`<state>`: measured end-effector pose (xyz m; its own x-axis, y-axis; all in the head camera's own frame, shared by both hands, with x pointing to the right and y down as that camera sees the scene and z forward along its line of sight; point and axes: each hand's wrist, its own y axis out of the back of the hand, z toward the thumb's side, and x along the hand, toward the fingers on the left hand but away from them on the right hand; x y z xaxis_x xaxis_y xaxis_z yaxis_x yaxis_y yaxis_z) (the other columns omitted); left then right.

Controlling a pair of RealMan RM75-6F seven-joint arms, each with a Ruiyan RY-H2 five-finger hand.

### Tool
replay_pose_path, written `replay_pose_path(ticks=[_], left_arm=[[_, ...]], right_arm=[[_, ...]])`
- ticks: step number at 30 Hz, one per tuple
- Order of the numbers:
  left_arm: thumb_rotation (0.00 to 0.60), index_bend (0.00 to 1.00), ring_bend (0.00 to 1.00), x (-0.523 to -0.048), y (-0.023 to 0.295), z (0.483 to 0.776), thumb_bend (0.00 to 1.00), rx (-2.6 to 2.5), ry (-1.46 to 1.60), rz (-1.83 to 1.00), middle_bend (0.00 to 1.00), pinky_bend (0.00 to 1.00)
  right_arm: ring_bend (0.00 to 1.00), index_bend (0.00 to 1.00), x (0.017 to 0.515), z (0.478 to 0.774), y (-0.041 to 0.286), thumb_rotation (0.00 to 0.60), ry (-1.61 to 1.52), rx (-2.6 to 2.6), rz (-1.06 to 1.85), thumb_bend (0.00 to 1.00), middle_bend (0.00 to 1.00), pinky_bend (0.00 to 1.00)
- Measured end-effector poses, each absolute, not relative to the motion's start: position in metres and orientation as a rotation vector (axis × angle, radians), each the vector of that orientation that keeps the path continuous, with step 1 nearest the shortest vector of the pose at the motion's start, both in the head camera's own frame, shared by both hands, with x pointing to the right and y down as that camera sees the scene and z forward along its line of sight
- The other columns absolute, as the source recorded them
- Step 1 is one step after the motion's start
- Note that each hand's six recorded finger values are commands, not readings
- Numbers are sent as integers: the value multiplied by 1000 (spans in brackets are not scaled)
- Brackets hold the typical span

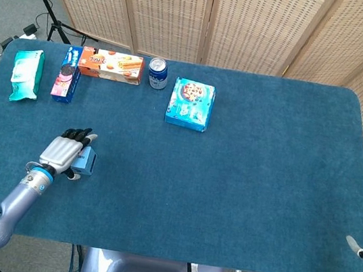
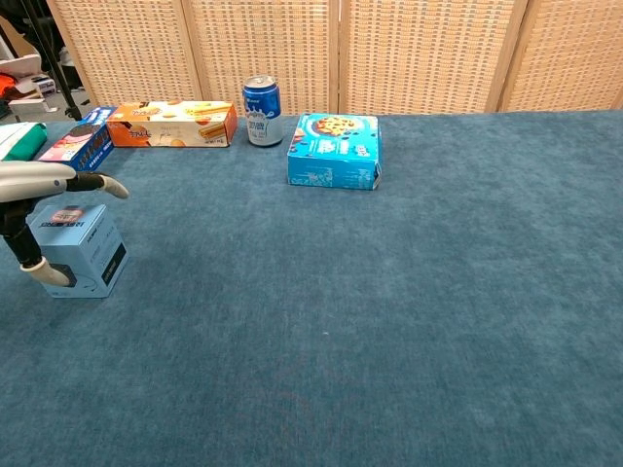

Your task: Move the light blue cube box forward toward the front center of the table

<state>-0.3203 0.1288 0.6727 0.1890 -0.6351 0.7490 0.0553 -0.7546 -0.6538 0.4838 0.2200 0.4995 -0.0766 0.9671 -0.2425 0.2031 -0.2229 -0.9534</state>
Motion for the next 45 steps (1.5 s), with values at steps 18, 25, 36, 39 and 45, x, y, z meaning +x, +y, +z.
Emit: replay_pose_path(ticks=[18, 25, 36, 39, 45], left_arm=[[600, 191, 196, -317, 126, 663, 125, -1870, 527, -1548, 226, 266], [600, 548, 526, -312, 123, 668, 215, -1885, 553, -1531, 640, 529], [600, 559, 538, -317, 114, 654, 197, -1954, 756, -1424, 651, 533], [600, 559, 538, -313, 111, 648, 187, -2032, 869, -1337, 651, 533], [600, 559, 538, -306, 110, 645, 156, -2282, 1136, -1092, 651, 533]], right_arm=[[0, 0, 485, 498, 220, 600, -1315, -1486, 1355, 0, 0, 0], [0, 0, 485, 497, 220, 600, -1322, -1488, 1351, 0, 0, 0], [0, 0, 485, 497, 220, 600, -1327, -1492, 1345, 0, 0, 0], [0, 0, 485, 497, 220, 600, -1325, -1497, 1346, 0, 0, 0], [0, 0, 483, 498, 221, 600, -1319, -1502, 1344, 0, 0, 0]])
